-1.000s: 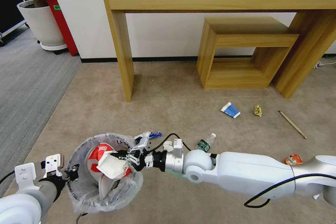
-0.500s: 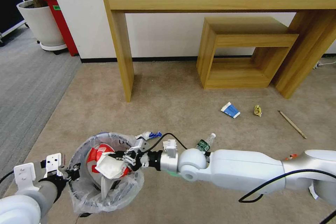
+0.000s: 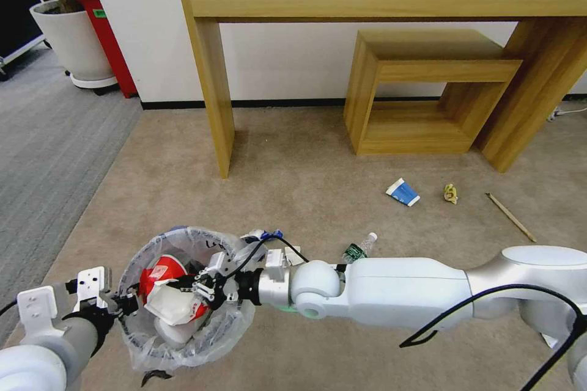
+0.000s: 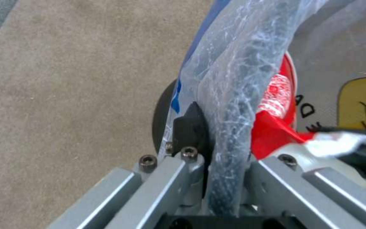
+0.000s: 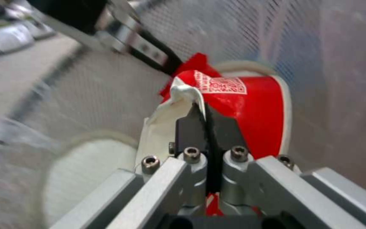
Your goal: Pick up the trash bin and place the garbage on the floor into it.
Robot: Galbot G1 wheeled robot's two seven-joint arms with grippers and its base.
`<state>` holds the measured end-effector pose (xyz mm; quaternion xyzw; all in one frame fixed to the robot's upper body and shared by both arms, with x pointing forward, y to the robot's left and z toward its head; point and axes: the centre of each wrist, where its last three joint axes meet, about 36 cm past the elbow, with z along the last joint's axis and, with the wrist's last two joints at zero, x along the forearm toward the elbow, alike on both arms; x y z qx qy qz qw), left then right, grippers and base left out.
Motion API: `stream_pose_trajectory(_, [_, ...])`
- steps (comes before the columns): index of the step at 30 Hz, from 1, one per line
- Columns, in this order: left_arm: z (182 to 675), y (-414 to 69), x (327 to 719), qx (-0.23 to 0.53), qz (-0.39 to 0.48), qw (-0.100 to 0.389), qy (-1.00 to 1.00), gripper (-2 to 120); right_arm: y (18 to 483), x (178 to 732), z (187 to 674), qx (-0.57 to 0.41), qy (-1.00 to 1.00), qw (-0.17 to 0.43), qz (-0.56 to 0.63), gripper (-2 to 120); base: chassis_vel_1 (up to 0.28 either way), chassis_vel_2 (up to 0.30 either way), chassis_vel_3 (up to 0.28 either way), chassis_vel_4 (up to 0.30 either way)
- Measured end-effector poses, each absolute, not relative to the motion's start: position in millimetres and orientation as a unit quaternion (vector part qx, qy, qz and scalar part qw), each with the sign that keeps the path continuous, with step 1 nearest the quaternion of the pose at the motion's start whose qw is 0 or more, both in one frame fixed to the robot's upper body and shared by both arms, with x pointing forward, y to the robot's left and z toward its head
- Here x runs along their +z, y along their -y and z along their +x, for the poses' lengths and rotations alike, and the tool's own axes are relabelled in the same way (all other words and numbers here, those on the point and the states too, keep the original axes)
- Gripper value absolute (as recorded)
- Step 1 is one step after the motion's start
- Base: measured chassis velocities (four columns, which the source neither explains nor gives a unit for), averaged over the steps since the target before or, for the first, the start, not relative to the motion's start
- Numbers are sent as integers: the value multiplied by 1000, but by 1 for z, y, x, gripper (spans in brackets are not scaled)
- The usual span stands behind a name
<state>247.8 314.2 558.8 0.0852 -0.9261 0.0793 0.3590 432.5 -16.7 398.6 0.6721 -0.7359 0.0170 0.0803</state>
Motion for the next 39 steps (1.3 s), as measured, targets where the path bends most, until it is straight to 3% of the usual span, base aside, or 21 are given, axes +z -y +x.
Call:
stream_pose_trajectory(24, [242, -323, 561, 67, 102, 360, 925, 0, -10, 378, 422, 65, 741, 93, 662, 0, 0, 0, 0, 0])
stream_pose_trajectory(34, [237, -324, 556, 56, 108, 360, 925, 0, -23, 408, 432, -5, 738, 49, 673, 0, 0, 0, 0, 0])
stream_pose_trajectory(36, [236, -324, 555, 55, 107, 361, 925, 0, -23, 416, 433, -28, 731, 46, 681, 1, 0, 0, 0, 0])
stream_pose_trajectory(39, [235, -321, 552, 56, 101, 366, 923, 0, -21, 431, 434, -46, 720, 41, 691, 14, 0, 0, 0, 0])
